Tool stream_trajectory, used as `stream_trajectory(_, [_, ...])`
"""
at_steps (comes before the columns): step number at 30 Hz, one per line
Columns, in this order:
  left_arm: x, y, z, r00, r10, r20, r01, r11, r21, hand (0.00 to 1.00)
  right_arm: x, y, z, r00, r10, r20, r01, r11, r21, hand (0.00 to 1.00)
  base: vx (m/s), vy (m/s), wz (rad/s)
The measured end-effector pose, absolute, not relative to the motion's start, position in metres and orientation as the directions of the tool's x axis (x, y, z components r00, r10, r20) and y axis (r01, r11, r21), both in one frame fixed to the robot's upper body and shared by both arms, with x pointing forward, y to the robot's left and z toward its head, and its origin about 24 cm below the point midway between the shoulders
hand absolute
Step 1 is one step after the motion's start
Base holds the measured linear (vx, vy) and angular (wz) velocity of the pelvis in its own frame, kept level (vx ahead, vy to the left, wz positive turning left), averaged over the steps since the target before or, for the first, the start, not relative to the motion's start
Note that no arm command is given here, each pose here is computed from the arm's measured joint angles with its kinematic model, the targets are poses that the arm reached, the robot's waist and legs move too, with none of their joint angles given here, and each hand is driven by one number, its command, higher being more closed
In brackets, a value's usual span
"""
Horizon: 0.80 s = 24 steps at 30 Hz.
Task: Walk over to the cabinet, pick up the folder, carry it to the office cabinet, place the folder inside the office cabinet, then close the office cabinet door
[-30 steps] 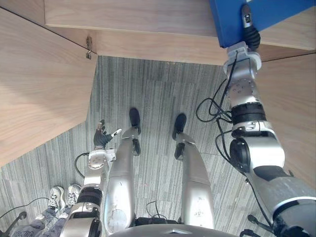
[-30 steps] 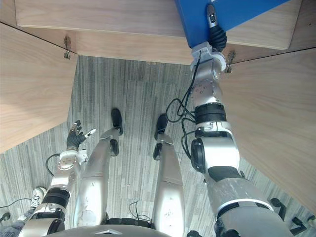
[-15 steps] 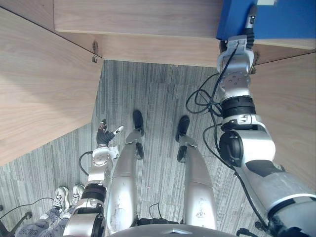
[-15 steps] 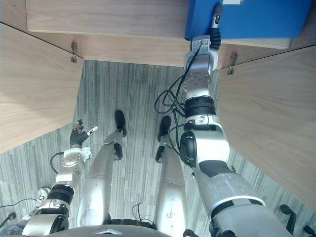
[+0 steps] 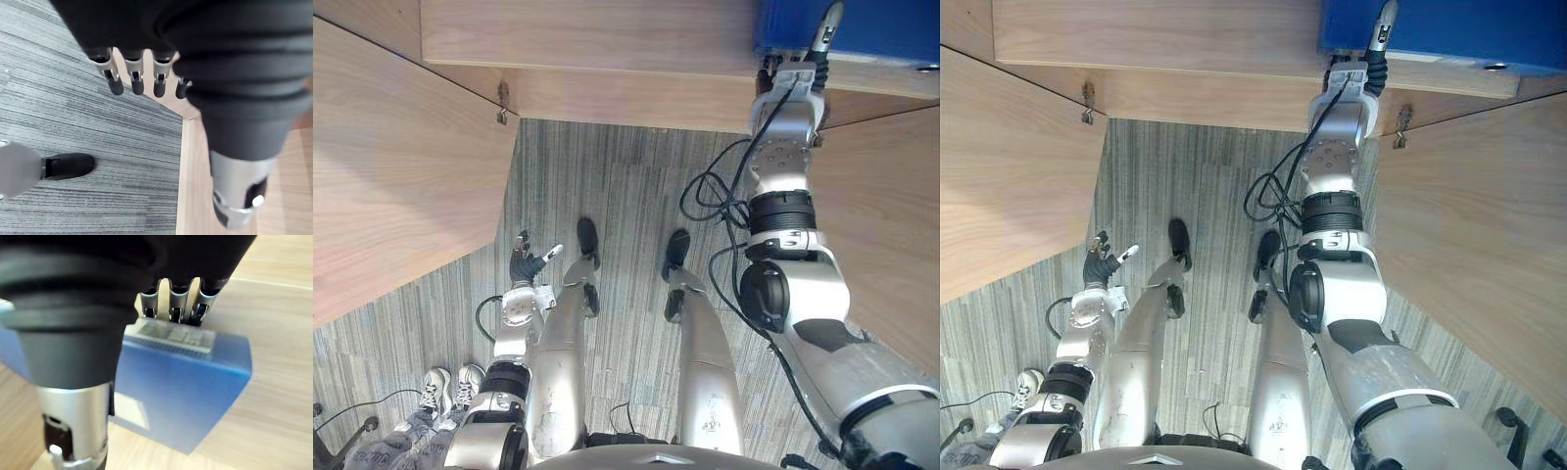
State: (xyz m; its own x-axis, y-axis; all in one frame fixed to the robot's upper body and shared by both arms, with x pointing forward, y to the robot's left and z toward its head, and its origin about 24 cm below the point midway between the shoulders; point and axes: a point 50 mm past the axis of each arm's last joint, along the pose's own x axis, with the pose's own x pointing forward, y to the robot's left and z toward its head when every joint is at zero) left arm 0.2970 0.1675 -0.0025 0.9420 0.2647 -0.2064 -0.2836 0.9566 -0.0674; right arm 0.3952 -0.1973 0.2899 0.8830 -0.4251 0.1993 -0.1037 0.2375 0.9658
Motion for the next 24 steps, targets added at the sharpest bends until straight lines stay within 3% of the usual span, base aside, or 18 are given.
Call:
stream_trajectory(11, [0.297,0.168,-0.003,0.941,0.265,-0.209,-0.284,0.957,-0.065,0.00,0.394,-0.205,0.292,0.869,-0.439,0.230,-0.085,0.325,0.942,0.00,0.02,-0.014,0.00])
stream_trajectory(18, [0.297,0.169,-0.003,0.941,0.267,-0.210,-0.285,0.957,-0.062,0.00,0.391,-0.213,0.295,0.848,-0.443,0.292,-0.027,0.513,0.858,0.00,0.00,-0.001,-0.01])
stream_trajectory(24, [0.293,0.178,-0.006,0.938,0.271,-0.215,-0.283,0.959,-0.027,0.00,0.389,-0.218,0.325,0.837,-0.356,0.415,-0.076,0.676,0.733,0.00,0.00,0.000,0.00])
